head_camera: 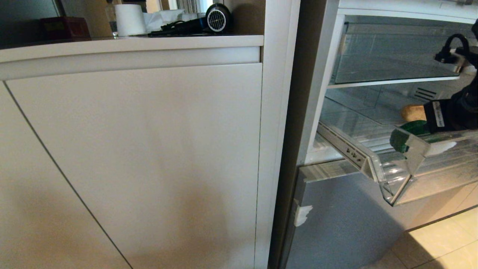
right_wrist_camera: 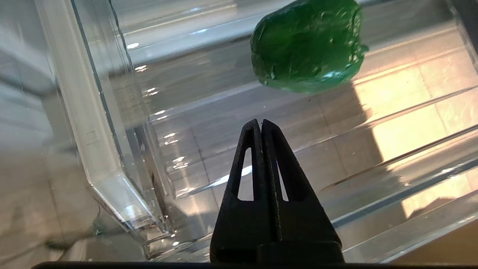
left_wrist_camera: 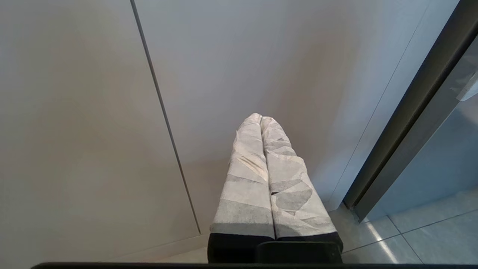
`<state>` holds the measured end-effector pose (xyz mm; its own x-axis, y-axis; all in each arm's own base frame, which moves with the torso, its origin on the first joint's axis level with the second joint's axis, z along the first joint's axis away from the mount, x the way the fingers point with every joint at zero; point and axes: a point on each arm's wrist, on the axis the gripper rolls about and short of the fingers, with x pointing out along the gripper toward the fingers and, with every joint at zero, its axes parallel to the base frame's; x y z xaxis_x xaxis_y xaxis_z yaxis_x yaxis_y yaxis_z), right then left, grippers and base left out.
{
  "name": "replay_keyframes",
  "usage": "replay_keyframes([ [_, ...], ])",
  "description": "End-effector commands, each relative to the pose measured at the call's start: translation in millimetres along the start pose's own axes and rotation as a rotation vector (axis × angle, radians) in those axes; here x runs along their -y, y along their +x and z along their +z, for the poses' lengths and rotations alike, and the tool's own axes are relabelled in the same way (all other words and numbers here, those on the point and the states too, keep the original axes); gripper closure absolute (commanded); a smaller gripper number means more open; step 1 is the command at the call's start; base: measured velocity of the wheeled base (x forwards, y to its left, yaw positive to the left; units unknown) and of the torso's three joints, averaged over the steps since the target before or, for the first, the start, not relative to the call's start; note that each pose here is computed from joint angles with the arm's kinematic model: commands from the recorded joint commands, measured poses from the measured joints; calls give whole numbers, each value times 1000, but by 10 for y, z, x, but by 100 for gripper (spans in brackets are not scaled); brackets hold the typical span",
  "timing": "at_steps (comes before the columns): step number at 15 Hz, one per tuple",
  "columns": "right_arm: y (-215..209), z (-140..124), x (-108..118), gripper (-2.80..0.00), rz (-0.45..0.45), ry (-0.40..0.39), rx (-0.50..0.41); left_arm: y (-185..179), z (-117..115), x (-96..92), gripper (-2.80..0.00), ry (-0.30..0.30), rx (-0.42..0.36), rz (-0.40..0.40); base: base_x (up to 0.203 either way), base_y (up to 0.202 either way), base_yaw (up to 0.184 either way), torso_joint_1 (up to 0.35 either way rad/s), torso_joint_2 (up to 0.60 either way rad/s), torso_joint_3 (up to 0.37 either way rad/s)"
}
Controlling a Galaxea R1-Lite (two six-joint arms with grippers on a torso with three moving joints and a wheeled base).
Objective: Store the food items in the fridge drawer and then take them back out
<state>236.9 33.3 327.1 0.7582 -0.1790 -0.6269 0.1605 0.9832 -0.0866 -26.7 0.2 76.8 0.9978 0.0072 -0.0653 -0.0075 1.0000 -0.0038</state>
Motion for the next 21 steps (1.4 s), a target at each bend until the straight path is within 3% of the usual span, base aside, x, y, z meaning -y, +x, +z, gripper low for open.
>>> replay_keyframes([
  [1,-199,-76,75,0,-2,1,-5,0,-1,0,0,0,-1,1,0,0,0,0,0,0],
  [4,-406,-209,158,0,-8,7,-49,0,-1,0,0,0,-1,0,0,0,0,0,0,0],
  [8,-626,-311,242,0,-2,12,-29,0,-1,0,0,0,-1,0,0,0,0,0,0,0],
  [12,-355,-74,117,0,14,48,72,0,-1,0,0,0,-1,0,0,0,0,0,0,0],
  [15,-8,55,-10,0,-1,47,41,1,-1,0,0,0,-1,1,0,0,0,0,0,0],
  [16,42,101,-27,-280,-3,50,44,0,-1,0,0,0,-1,0,0,0,0,0,0,0],
  [21,-15,326,-21,-280,4,74,127,0,-1,0,0,0,-1,0,0,0,0,0,0,0],
])
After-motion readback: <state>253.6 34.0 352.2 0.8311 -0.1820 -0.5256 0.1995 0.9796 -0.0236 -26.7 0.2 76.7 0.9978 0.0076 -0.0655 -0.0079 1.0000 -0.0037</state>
